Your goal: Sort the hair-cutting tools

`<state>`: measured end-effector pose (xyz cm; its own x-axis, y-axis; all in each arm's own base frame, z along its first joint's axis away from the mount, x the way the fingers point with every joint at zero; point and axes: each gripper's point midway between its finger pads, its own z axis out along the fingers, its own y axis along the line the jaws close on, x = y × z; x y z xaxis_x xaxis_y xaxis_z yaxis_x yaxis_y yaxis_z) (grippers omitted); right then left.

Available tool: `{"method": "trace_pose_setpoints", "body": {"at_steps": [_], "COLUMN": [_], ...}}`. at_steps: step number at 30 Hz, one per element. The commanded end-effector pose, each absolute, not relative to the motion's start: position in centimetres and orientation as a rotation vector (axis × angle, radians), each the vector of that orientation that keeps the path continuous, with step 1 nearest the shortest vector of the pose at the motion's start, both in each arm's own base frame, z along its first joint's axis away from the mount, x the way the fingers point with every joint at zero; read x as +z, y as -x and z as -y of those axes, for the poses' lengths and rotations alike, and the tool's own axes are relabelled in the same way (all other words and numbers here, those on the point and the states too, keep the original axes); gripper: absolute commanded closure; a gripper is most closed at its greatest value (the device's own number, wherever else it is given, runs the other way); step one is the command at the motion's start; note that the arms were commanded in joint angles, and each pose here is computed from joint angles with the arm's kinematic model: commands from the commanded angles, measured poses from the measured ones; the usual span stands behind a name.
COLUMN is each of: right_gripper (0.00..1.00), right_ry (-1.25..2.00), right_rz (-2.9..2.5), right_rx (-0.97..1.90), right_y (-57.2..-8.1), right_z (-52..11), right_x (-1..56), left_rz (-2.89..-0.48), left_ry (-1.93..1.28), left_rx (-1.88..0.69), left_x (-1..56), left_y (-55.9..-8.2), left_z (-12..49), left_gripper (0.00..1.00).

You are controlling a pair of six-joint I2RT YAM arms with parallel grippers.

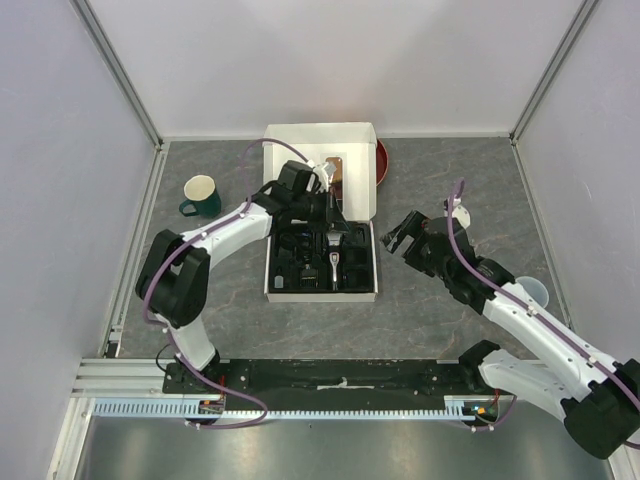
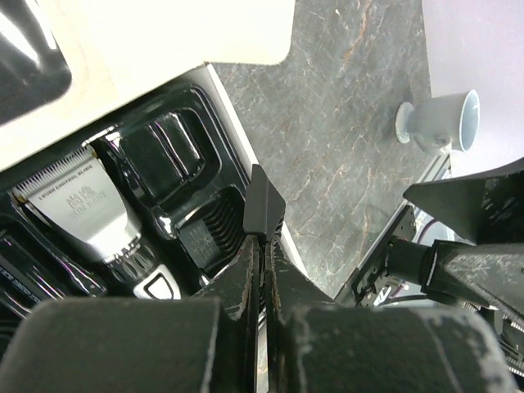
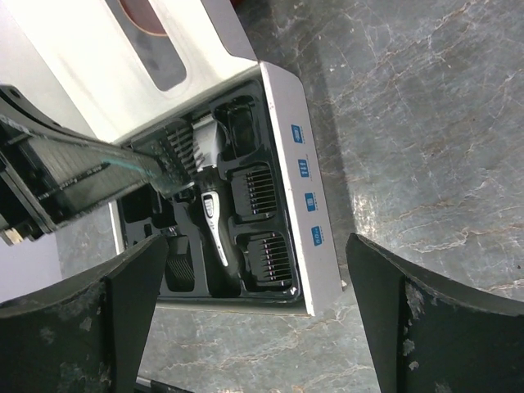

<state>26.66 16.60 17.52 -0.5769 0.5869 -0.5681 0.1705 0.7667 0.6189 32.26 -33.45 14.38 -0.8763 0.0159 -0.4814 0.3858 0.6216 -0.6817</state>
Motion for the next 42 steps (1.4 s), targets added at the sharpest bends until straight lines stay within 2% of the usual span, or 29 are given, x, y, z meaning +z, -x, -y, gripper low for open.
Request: {"method": "trace_pose_setpoints", "body": {"at_steps": [1,16,42], "right_gripper": [0.02,0.02,0.02], "right_ry": [-0.531,-0.533,-0.536], "right_rz": [-2.172,-2.195,-2.233], "right_rx": [0.658,0.659,0.679], "right_y": [-26.8,-27.2,-27.5], "right_z": [-17.1,-17.2,-17.6], "right_x": [16.7,15.8,14.6], "left_rz": [-2.375,-2.466,-2.575], "left_ry": [-0.404,-0.399,-0.378], "left_rx": [-1.154,-1.102,-1.134], "left_x": [14.9,11.0,7.4], "left_y": [-33.7,-37.0,-35.9], "left_z": [34.1,35.0,34.7], "left_gripper": [0.98,0.98,0.98]}}
